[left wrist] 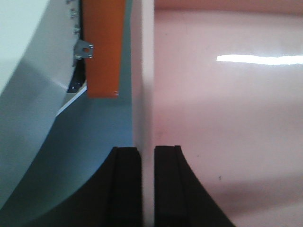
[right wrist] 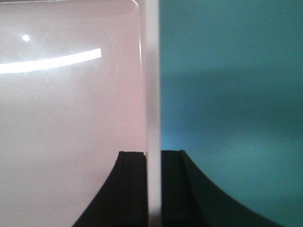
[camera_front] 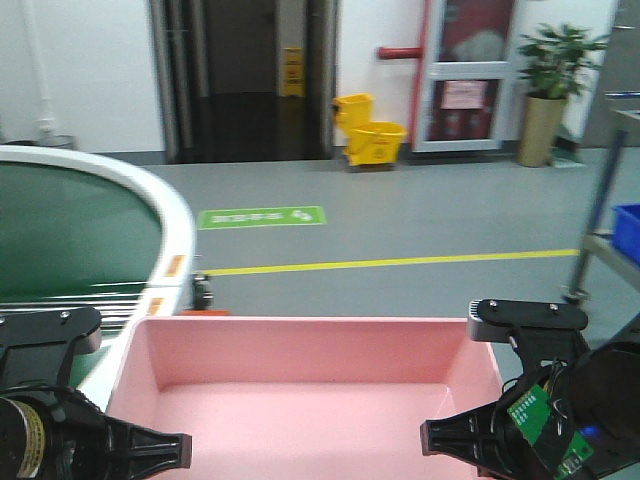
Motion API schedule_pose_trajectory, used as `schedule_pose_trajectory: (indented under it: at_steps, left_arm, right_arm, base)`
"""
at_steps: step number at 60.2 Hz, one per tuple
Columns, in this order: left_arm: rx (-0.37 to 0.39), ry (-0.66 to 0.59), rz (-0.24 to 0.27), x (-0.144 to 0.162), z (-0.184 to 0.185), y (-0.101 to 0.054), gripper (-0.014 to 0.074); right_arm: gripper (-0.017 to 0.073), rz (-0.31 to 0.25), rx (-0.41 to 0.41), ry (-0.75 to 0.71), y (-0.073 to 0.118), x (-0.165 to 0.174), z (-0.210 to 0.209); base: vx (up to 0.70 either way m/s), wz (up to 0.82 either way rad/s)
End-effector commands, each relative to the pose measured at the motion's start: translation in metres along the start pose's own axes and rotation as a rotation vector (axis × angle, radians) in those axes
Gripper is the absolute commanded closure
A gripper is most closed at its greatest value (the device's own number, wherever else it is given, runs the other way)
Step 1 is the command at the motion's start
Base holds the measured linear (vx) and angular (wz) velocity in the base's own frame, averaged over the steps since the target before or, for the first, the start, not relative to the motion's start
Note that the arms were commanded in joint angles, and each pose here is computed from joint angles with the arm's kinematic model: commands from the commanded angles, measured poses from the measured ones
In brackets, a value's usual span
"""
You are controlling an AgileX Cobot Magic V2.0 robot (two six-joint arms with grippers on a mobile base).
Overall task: Grab pink bin and stack on right shelf
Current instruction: 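Hold the pink bin with both grippers while the base turns away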
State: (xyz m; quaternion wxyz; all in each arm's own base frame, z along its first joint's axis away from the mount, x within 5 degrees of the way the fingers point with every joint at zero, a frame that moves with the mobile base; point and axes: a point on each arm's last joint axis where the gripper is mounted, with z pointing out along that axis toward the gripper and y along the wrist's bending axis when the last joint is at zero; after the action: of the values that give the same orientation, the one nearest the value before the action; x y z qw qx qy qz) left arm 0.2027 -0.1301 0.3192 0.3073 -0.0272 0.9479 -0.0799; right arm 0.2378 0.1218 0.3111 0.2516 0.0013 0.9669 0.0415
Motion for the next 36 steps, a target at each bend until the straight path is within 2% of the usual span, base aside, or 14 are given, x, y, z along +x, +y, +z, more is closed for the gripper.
schedule_pose_trajectory:
  at_steps: [1, 19, 36]
  left_arm:
    - [0.068, -0.106, -0.002, -0.0120, -0.0172, -0.0032, 0.0468]
    - [0.067, -0.106, -0.001, -0.0120, -0.0172, -0.0031, 0.0468]
    - [0.067, -0.106, -0.001, -0.0120, -0.0172, -0.0031, 0.0468]
  right_arm:
    - [0.0496, -0.021, 0.002, -0.104, -0.0044, -0.0105, -0.0153]
    - [0.0496, -0.021, 0.002, -0.104, -0.0044, -0.0105, -0.0153]
    - [0.0496, -0.021, 0.001, -0.104, -0.0044, -0.0105, -0.0153]
  base:
    - [-0.11, -0.69]
    - [-0.10, -0.63]
    - [-0.07, -0.44]
